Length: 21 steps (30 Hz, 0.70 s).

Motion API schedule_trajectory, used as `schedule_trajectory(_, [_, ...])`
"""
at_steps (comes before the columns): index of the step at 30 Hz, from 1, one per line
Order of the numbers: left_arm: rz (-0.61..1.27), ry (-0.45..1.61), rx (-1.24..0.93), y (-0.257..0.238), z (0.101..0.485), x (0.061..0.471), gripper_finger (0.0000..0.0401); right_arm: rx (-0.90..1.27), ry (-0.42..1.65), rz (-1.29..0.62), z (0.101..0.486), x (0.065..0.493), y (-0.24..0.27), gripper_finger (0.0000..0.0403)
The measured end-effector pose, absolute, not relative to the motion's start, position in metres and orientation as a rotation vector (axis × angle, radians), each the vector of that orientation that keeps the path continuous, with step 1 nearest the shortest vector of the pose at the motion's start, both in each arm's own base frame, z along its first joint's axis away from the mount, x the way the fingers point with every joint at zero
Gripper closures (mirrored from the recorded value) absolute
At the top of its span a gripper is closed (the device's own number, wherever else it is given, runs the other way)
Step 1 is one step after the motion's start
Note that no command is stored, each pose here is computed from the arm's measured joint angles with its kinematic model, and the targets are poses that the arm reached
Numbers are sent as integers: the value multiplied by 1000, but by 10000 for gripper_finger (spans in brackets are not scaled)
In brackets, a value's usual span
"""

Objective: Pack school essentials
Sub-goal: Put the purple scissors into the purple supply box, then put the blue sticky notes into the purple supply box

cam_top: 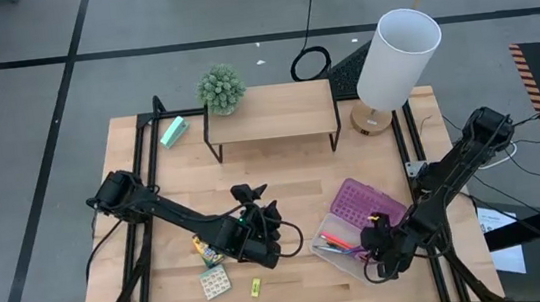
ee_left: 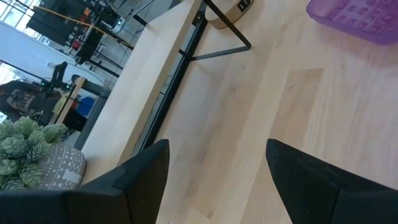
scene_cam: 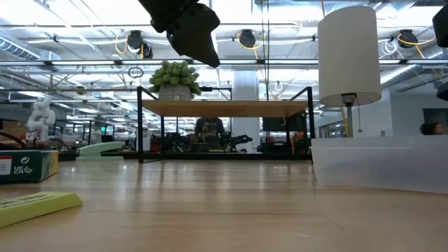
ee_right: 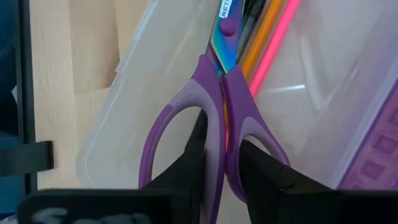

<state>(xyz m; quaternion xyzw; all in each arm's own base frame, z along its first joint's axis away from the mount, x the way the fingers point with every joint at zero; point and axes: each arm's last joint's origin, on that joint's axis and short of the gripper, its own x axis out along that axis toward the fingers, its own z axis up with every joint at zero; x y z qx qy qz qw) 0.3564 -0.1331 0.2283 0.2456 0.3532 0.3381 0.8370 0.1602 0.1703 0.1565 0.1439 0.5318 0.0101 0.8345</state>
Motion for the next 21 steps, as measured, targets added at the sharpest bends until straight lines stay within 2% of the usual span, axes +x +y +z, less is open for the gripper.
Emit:
schedule_trajectory(12, [698, 753, 474, -134, 228, 357, 130, 283, 1123, 47, 159, 160, 169, 216])
schedule_trajectory(16, [648, 786, 437, -135, 226, 357, 130, 286, 1123, 89, 168, 156, 166, 200])
schedule_trajectory(21, [559, 800, 338, -141, 228, 357, 130, 309, 1097, 96, 187, 146, 154, 199])
